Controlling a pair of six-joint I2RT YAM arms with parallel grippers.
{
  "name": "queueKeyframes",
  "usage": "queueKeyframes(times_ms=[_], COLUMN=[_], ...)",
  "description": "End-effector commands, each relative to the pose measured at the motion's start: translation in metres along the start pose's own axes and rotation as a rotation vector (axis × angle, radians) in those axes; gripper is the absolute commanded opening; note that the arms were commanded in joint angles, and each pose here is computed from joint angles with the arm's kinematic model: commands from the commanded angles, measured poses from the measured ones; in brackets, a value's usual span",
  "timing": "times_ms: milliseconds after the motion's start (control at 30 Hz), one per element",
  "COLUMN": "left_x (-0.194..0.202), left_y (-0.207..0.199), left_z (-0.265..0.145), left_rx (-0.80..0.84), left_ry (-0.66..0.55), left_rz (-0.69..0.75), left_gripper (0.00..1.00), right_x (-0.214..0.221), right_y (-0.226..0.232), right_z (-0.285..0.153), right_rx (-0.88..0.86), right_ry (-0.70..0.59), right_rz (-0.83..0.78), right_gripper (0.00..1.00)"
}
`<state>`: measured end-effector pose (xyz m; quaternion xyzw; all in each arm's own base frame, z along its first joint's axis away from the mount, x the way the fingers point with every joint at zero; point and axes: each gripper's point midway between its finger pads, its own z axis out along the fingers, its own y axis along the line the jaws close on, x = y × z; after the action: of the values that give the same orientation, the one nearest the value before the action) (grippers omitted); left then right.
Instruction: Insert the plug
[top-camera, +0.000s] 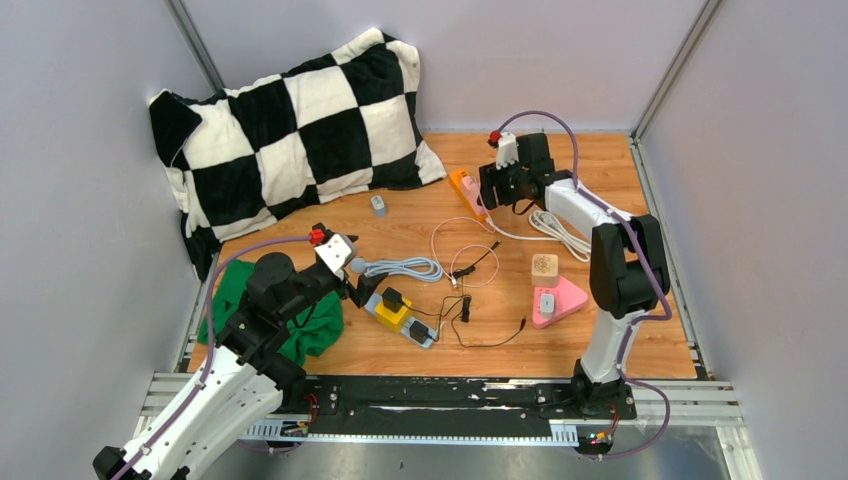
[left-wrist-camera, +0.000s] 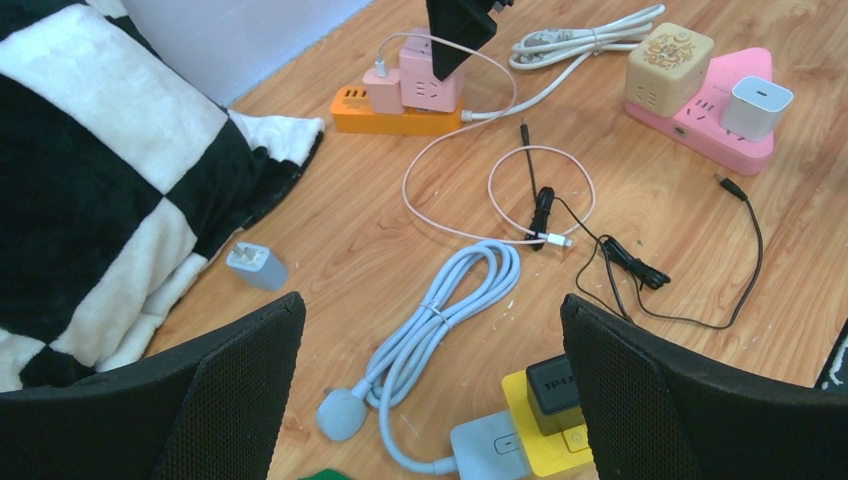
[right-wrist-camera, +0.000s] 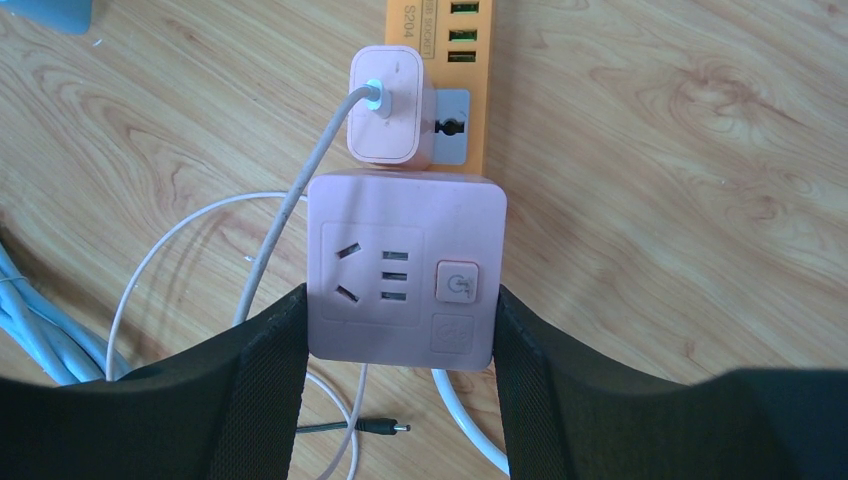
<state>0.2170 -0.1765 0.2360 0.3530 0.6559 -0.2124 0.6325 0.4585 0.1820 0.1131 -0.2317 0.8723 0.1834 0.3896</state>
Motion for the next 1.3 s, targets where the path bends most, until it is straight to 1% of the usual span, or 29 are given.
queueKeyframes(times_ms=[0,67,200,500,767,933,1033,1267], left_x=[-0.014,-0.015,-0.015,-0.015,-0.013,-0.013,-0.013,-0.011], left_y=[0.003,0.003,0.004,0.003,0.005,0.006,0.007,0.009], left_z=[-0.003,-0.003,-0.004,-0.004,-0.005,-0.005,-0.005,-0.006], left_rx=[-0.013,-0.013,-0.016,-0.015,-0.026,-0.034,-0.037,-0.05], left_ry=[-0.032,-0.034,-0.035,-0.035,-0.027,-0.025,-0.025,-0.015], left_rz=[0.023,0.023,0.022,0.022,0.022,0.021,0.02,0.019], left_gripper=[1.0,1.0,1.0,1.0,1.0,1.0,1.0,1.0], right_x=[0.002,0.003,0.017,0.056,0.097,0.116,0.123,0.124], right_y=[0.001,0.002,0.004,0.001,0.006,0.008,0.006,0.005], right_z=[-0.002,0.0,0.01,0.023,0.028,0.027,0.026,0.028], right_rx=[0.049,0.053,0.071,0.148,0.154,0.174,0.185,0.203], right_ry=[0.029,0.048,0.131,0.318,0.429,0.505,0.531,0.555], right_rz=[-0.061,-0.07,-0.086,-0.079,-0.036,-0.057,-0.057,-0.06], right_gripper=[0.0,0.0,0.0,0.0,0.0,0.0,0.0,0.0])
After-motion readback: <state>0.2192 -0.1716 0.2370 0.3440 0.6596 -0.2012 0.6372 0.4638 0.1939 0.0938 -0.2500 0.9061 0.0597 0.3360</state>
